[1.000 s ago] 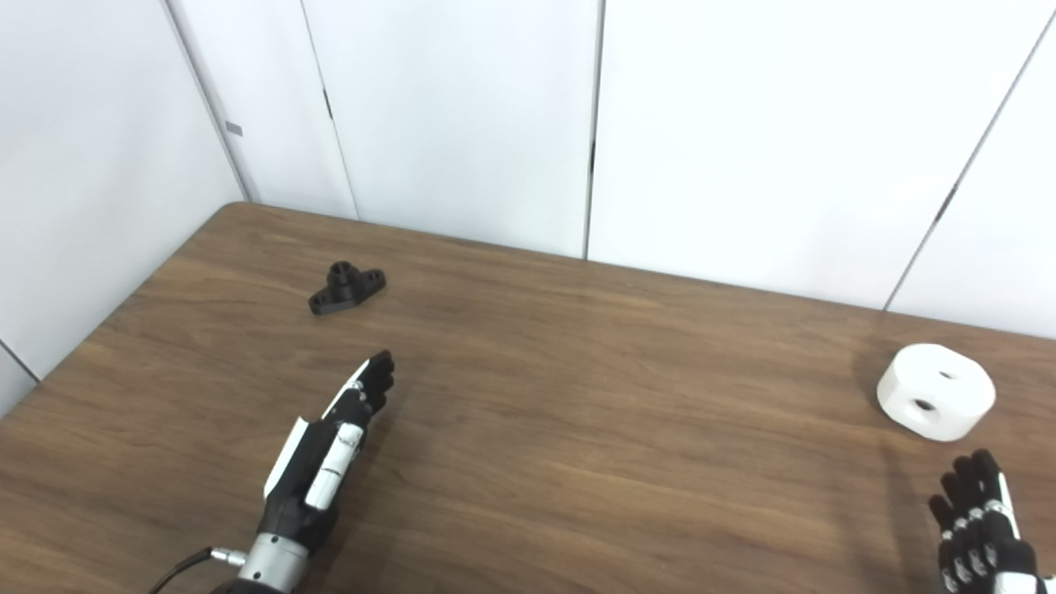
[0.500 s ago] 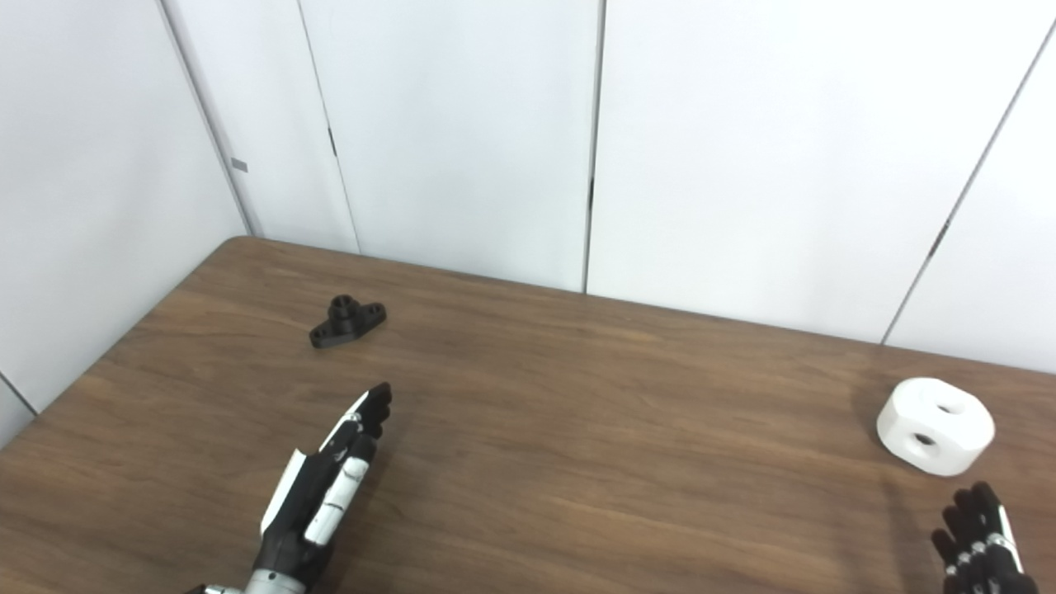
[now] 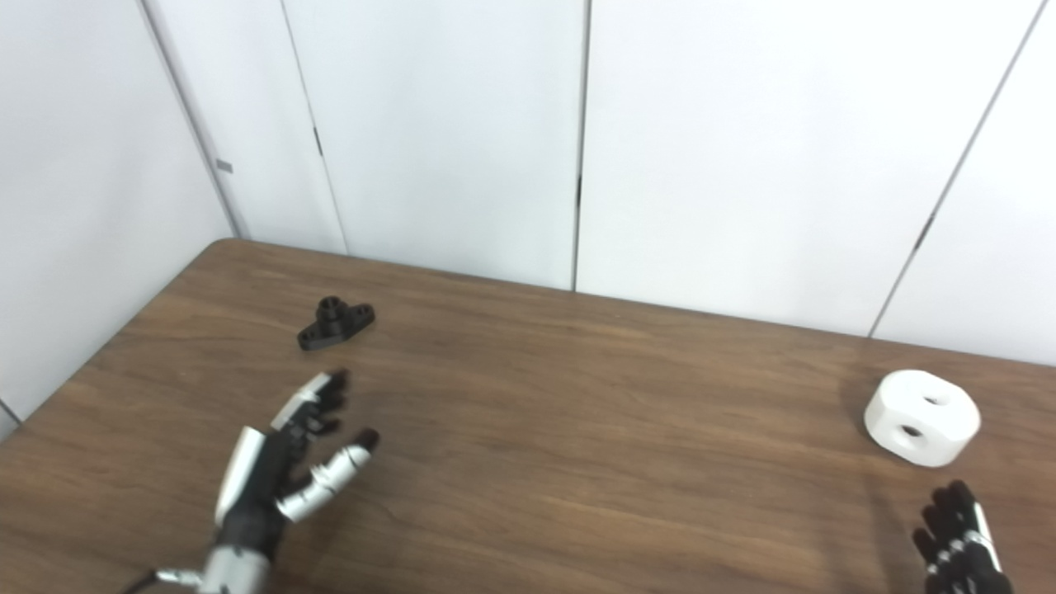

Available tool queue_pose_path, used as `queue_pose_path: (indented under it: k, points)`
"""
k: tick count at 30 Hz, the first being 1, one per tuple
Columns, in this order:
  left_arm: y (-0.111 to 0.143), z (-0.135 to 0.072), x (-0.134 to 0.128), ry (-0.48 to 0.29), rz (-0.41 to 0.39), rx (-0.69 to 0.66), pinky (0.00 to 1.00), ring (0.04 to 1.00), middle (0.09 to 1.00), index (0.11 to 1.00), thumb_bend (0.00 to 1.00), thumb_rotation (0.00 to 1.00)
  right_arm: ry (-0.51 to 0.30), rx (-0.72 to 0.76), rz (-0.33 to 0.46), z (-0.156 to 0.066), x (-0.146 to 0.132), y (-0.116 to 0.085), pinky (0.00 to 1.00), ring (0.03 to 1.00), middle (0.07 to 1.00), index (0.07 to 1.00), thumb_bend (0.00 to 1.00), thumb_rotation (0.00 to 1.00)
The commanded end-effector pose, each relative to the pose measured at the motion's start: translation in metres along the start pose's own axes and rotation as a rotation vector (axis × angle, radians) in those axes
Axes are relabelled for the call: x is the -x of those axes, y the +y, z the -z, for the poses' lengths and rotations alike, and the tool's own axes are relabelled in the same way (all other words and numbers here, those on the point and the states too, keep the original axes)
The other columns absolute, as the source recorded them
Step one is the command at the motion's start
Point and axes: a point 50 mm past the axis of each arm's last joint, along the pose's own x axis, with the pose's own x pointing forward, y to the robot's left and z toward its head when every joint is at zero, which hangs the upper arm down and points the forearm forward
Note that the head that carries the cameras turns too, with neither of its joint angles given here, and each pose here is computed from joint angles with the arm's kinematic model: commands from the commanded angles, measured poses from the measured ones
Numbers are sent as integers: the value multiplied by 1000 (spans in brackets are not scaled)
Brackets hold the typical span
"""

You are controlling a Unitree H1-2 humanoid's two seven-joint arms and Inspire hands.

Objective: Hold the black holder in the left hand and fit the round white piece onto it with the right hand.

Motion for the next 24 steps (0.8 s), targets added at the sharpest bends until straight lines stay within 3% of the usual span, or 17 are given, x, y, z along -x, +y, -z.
queue_pose_path:
  k: [1,3,6,12,15,21,24]
  points:
    - [2,-30,-25,-106,-37,23,833,882,899,885,695,243,62,-52,23,20,17,7,1000,1000,1000,1000,628,1000]
    - [7,-38,-39,-125,-48,9,860,886,894,876,703,194,61,-48,24,20,17,6,1000,1000,1000,1000,632,1000]
    - [11,-45,-54,-134,-66,-34,810,866,881,863,709,167,62,-42,25,20,17,6,1000,1000,1000,1000,641,1000]
    - [22,-48,-78,-102,-125,-161,803,869,880,847,746,263,62,-57,28,20,18,8,1000,1000,1000,1000,636,1000]
    - [29,-46,-90,-82,-147,-235,847,885,874,833,742,260,62,-68,30,20,19,8,1000,1000,1000,1000,631,1000]
    - [42,-42,-111,-50,-162,-338,784,859,869,841,744,286,58,-70,26,21,19,8,1000,1000,1000,1000,625,999]
    - [47,-39,-118,-37,-167,-360,813,881,885,855,758,312,60,-70,24,21,19,8,1000,1000,1000,1000,632,1000]
